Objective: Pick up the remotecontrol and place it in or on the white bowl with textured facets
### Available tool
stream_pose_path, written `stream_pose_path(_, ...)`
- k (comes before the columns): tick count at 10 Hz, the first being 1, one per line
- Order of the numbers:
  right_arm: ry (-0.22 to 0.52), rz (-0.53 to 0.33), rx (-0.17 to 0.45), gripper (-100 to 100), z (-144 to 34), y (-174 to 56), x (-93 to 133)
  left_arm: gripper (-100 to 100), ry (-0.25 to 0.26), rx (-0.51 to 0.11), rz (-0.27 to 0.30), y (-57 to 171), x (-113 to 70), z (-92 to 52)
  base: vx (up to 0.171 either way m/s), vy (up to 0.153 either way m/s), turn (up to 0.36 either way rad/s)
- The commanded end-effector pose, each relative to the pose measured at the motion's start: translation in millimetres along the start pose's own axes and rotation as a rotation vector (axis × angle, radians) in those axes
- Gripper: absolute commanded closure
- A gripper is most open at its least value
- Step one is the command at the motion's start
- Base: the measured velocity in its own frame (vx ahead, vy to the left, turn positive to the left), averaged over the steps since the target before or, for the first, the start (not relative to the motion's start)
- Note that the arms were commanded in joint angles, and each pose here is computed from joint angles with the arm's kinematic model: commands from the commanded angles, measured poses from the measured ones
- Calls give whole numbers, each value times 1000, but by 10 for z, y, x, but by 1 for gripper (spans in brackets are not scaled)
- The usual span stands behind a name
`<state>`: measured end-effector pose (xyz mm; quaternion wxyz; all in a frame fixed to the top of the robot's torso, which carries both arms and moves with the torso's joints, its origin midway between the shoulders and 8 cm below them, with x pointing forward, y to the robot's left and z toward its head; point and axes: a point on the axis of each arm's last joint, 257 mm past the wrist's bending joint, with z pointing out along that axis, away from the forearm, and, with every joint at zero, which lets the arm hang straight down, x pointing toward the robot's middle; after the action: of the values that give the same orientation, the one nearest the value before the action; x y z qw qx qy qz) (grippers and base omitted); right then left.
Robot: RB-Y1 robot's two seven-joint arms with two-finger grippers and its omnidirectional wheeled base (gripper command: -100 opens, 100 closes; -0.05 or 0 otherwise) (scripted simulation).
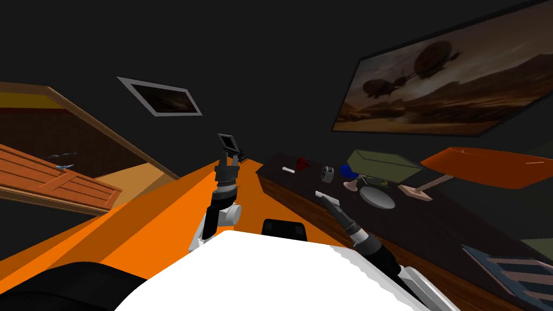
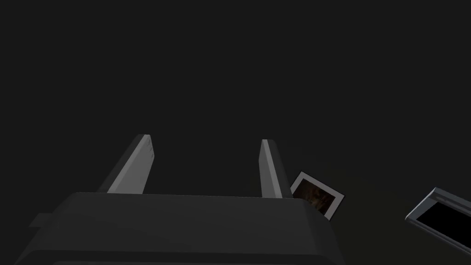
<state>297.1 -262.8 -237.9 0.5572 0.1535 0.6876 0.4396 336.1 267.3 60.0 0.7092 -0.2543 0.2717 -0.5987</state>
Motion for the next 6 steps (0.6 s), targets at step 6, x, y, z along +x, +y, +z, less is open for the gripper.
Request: stream_pose_path(6, 242, -67, 208, -100, -710, -808, 498, 0, 0, 0, 0, 0, 0, 0, -2, 8, 224)
